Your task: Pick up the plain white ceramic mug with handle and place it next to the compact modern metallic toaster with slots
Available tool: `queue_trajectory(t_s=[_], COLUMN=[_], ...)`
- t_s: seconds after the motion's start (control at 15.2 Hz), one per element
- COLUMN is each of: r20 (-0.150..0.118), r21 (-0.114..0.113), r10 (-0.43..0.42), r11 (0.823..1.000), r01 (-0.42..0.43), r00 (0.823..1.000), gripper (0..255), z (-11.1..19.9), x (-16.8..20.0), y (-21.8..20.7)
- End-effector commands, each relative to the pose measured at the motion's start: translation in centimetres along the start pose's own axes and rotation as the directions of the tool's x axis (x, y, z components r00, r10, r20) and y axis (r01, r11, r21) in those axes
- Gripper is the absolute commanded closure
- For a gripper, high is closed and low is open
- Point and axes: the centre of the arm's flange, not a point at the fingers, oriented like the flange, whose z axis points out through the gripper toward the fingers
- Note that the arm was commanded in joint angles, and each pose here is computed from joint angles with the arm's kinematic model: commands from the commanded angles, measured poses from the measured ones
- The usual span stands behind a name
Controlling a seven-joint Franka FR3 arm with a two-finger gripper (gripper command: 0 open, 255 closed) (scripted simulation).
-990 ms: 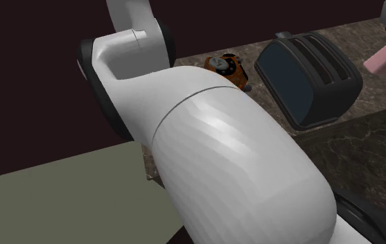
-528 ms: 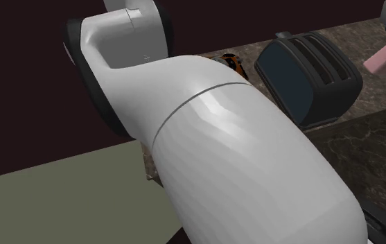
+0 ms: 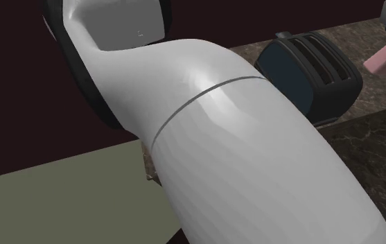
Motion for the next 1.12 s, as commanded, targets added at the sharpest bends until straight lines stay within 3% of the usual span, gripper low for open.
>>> queue_trajectory(t_s=[0.0, 1.06], r20=[0.000, 0.000], r21=[0.000, 0.000], r10=[0.000, 0.000], r11=[1.000, 1.000], r01=[0.000, 0.000], r00=[1.000, 1.000], gripper=[255, 255], z=[-1.1, -9.6], x=[-0.1, 0.2], y=[0.0, 0.0])
